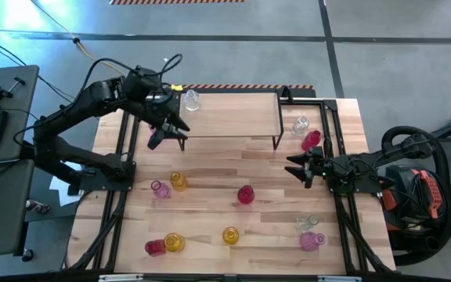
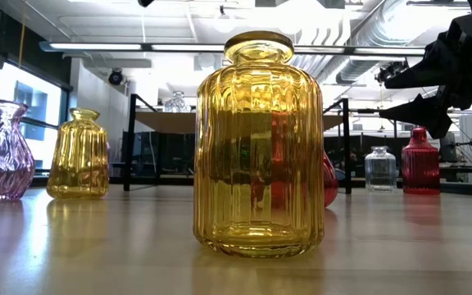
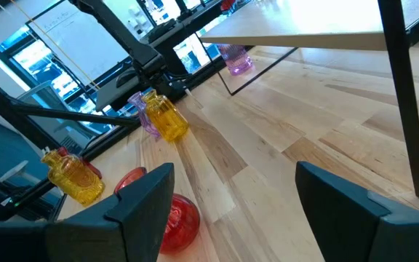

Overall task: Sort vases onto shelf
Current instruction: Put the top red vase on the shelf

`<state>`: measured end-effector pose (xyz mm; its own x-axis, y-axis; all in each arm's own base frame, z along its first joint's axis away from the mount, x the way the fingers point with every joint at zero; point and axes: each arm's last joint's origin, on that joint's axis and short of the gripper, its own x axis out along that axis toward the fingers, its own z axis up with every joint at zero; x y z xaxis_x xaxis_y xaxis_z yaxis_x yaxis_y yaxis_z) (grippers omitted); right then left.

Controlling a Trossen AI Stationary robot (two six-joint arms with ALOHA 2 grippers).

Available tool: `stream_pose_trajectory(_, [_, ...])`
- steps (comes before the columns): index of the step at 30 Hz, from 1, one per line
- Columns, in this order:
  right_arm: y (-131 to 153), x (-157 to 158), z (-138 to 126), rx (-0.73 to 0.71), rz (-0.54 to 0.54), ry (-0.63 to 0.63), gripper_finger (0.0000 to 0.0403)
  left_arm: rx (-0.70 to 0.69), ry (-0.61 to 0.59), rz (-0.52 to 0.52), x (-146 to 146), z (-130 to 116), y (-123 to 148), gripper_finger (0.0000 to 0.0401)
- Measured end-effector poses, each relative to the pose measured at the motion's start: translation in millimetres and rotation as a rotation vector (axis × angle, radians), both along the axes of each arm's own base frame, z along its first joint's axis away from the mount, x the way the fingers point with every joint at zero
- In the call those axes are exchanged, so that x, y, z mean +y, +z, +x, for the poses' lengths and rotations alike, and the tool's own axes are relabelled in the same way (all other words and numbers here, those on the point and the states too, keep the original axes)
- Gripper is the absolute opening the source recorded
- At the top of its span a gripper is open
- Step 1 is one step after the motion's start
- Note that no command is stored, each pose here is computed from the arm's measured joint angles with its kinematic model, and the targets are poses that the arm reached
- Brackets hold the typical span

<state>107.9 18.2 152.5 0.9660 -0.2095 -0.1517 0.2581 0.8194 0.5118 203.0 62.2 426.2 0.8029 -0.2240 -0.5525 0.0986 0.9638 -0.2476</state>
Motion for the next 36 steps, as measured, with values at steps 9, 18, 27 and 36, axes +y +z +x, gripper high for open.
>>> stream_pose_trajectory(9, [0.0,0.0,0.0,0.0,0.0,0.0,0.027,-0.076,-0.098,-0.059,-30.8,13.5,8.3,0.0142])
stream_pose_trajectory(18, [7.7,-0.6,0.8,-0.138,0.27,-0.06,0.027,-0.231,-0.138,-0.088,-51.4,24.2,23.9,0.0142])
stream_pose_trajectory(27, [10.0,-0.8,0.9,-0.206,0.469,-0.086,0.027,-0.37,-0.152,-0.076,-53.7,28.9,36.8,0.0142])
stream_pose_trajectory(36, [12.4,-3.9,0.0,-0.258,0.463,-0.192,0.027,-0.336,-0.106,-0.081,-51.3,42.9,29.3,0.0142])
